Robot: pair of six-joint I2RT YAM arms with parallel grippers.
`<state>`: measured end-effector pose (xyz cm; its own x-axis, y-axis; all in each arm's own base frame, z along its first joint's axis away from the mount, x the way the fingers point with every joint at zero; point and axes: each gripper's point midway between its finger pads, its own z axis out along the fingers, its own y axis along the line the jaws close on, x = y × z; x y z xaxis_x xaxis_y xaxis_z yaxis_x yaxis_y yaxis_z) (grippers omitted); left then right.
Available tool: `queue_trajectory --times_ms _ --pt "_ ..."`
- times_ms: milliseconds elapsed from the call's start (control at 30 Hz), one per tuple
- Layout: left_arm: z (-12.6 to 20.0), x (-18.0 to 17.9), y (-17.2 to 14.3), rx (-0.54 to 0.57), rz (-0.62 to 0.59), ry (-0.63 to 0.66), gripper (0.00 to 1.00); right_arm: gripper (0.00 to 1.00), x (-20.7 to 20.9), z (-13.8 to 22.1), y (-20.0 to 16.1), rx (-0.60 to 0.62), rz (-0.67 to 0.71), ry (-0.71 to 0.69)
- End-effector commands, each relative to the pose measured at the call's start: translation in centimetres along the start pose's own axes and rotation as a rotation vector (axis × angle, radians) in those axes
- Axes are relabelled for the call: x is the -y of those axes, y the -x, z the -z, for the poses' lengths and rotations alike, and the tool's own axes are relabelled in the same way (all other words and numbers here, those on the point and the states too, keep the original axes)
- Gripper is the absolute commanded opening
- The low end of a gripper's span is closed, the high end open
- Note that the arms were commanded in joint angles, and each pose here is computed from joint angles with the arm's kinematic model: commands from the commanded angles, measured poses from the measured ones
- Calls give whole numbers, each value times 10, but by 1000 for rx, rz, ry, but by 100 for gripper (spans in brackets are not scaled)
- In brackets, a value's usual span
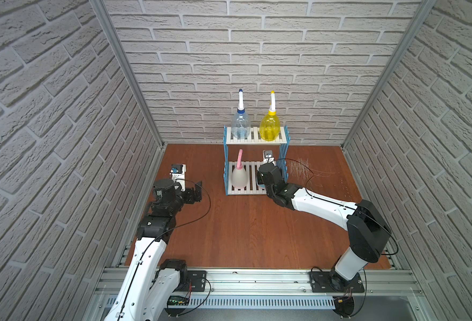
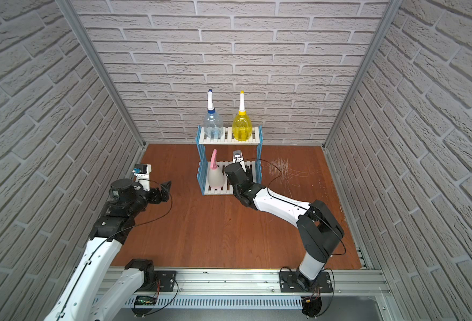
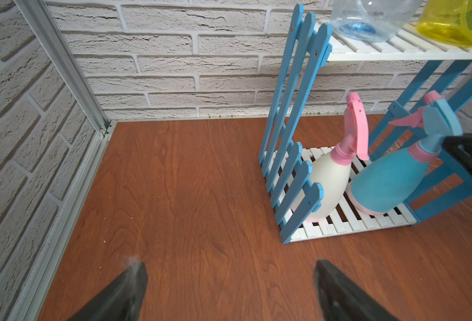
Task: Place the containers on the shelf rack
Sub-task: 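Place the container on the shelf.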
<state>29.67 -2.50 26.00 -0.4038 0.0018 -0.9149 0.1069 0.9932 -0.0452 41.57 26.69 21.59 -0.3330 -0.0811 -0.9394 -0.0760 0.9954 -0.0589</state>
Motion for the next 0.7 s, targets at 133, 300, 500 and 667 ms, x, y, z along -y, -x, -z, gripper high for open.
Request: queue_trajectory --times_ms 133,300,500,667 --pt "-3 2 5 30 -11 -15 98 4 3 -2 15 38 -52 -19" --pt "-4 3 5 27 -9 -24 98 19 4 -4 9 14 -53 -30" --pt "-5 4 4 23 -9 -28 98 35 6 -4 8 8 -56 -37" --pt "-6 4 4 20 -8 -32 98 53 7 -3 10 8 -59 -38"
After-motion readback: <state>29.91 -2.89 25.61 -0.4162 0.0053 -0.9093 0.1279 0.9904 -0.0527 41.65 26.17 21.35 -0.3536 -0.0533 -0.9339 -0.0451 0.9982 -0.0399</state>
